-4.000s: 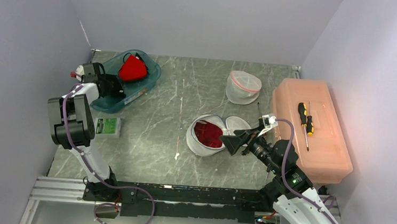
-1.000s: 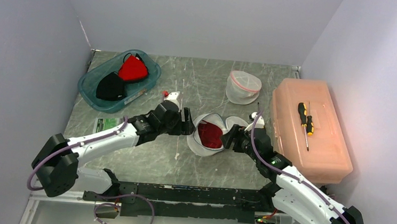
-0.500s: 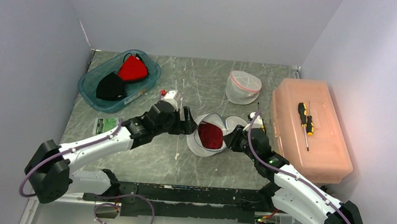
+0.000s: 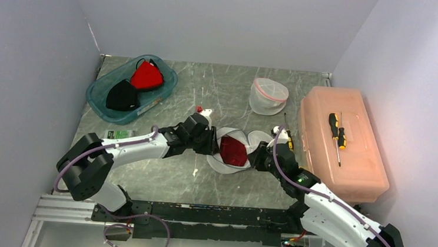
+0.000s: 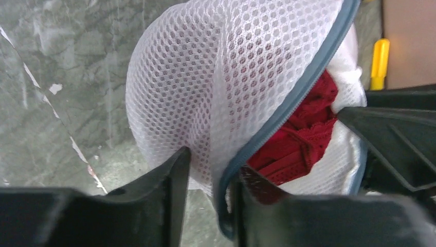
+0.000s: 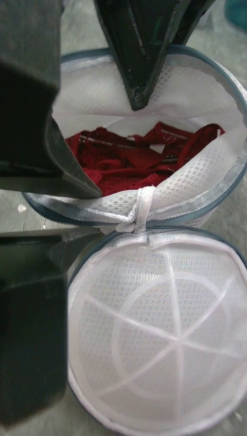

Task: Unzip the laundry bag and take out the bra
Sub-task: Pick up the bra from the laundry bag.

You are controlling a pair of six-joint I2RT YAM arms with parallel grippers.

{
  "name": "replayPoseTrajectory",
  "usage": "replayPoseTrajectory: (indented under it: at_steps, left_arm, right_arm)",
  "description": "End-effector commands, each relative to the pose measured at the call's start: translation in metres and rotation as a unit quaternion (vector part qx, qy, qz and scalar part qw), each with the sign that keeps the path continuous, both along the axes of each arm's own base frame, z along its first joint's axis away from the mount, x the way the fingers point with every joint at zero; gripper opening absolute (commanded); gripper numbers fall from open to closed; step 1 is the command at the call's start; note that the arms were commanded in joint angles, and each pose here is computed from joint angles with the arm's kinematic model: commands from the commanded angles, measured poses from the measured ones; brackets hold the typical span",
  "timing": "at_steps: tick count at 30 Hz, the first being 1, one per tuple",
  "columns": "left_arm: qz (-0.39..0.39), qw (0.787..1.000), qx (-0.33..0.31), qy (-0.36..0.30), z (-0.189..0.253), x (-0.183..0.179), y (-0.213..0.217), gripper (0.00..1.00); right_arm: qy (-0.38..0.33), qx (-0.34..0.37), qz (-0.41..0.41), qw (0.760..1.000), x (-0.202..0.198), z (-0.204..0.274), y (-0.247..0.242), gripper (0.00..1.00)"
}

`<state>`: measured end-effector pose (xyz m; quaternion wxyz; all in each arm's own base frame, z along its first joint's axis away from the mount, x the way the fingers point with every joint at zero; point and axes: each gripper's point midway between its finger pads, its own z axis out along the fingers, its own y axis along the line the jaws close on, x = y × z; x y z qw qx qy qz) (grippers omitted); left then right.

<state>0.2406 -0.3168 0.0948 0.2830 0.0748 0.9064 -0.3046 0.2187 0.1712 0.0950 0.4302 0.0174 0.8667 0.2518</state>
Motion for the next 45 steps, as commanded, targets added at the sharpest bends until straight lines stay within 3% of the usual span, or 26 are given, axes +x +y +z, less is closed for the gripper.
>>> replayPoseTrajectory:
  at_steps: [1,4,10,17,22,28,40,45]
  left_arm:
    - [-0.020,0.999,-0.007,-0.044,0.019,0.002,-0.009,0.30]
    - [-0.023,0.997,0.023,-0.064,0.018,-0.004,-0.006,0.20]
    - [-0.027,0.996,0.041,-0.076,0.011,-0.012,-0.005,0.11]
    - [-0.023,0.995,0.043,-0.084,0.004,-0.017,-0.003,0.10]
    - [-0.021,0.994,0.060,-0.094,-0.004,-0.019,0.002,0.04]
    - [-0.026,0.992,0.066,-0.105,-0.011,-0.023,-0.002,0.03]
    - [-0.045,0.990,0.073,-0.107,-0.021,-0.028,-0.013,0.03]
    - [-0.044,0.991,0.075,-0.103,-0.024,-0.031,-0.014,0.03]
  right_arm:
    - [-0.029,-0.021,-0.031,0.999,0.005,0.034,-0.009,0.48]
    - [-0.054,-0.018,-0.033,0.998,0.004,0.059,-0.006,0.63]
    - [-0.083,0.017,0.065,0.994,-0.003,0.103,0.042,0.65]
    - [-0.033,0.050,0.039,0.997,0.003,0.074,0.056,0.69]
    - [0.001,0.026,0.005,1.000,0.001,0.036,0.042,0.74]
    - [0.037,0.006,-0.010,0.999,-0.008,0.000,0.032,0.77]
    - [0.007,0.011,-0.023,1.000,0.004,-0.009,0.032,0.79]
    - [0.036,-0.006,-0.034,0.999,0.009,-0.022,0.037,0.80]
